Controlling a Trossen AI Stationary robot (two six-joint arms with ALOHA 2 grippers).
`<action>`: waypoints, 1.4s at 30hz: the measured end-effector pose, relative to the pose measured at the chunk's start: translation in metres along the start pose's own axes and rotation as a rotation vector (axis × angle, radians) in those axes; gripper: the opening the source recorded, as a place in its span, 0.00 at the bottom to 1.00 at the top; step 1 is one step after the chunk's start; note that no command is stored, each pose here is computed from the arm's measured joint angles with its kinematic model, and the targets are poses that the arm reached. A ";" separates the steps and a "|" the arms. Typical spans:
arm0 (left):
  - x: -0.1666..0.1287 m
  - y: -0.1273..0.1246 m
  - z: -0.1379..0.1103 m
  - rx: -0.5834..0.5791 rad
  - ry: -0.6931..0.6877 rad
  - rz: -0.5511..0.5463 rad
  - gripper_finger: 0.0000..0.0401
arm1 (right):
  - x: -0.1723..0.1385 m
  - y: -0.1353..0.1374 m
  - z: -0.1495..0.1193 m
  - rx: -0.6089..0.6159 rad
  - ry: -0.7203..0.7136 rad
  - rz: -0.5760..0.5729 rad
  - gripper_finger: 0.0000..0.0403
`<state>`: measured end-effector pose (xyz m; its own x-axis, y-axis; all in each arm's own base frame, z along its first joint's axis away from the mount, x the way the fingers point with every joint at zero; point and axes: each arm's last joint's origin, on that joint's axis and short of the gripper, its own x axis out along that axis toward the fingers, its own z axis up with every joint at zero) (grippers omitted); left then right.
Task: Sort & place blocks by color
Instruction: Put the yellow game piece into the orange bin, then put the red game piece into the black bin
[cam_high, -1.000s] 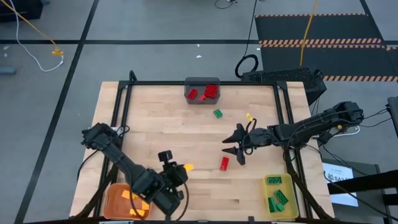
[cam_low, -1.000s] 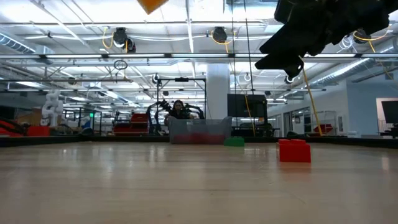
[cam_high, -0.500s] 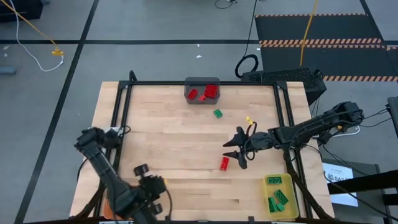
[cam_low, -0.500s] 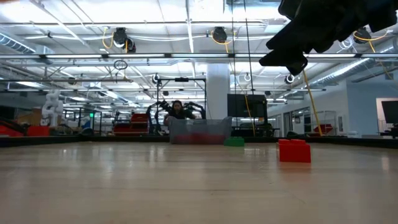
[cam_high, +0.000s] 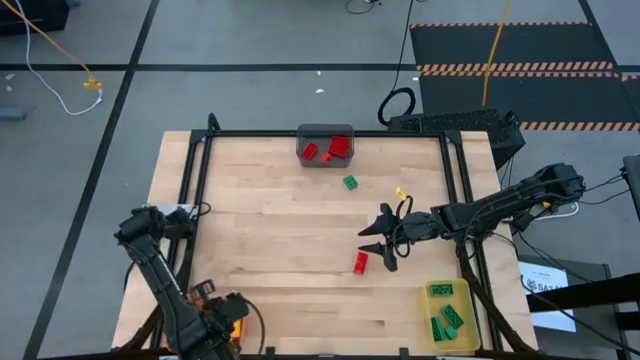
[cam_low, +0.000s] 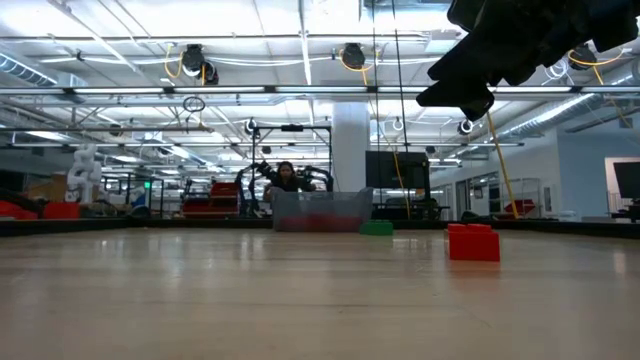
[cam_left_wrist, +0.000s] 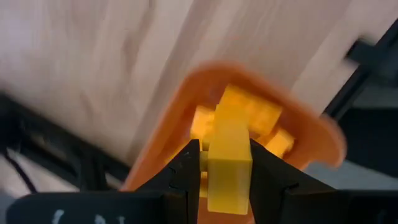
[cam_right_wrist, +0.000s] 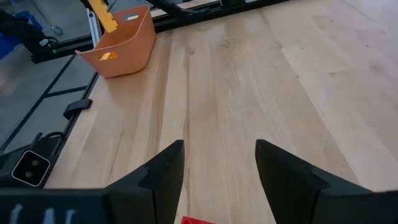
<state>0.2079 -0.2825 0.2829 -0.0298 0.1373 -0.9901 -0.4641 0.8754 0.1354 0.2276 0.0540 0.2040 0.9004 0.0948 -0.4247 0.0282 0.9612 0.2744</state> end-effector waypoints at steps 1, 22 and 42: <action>0.004 0.000 -0.004 -0.017 0.027 0.011 0.23 | 0.000 0.000 0.000 0.000 0.000 0.000 0.46; 0.028 0.008 0.015 -0.028 0.073 0.101 0.89 | 0.000 0.000 0.000 0.003 0.000 0.000 0.46; 0.032 0.055 0.183 0.221 -0.349 0.047 0.71 | -0.001 -0.003 -0.010 -0.241 0.114 -0.021 0.46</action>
<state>0.3436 -0.1446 0.2656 0.2729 0.2945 -0.9158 -0.2665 0.9379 0.2222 0.2223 0.0534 0.1944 0.8453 0.0898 -0.5266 -0.0704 0.9959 0.0567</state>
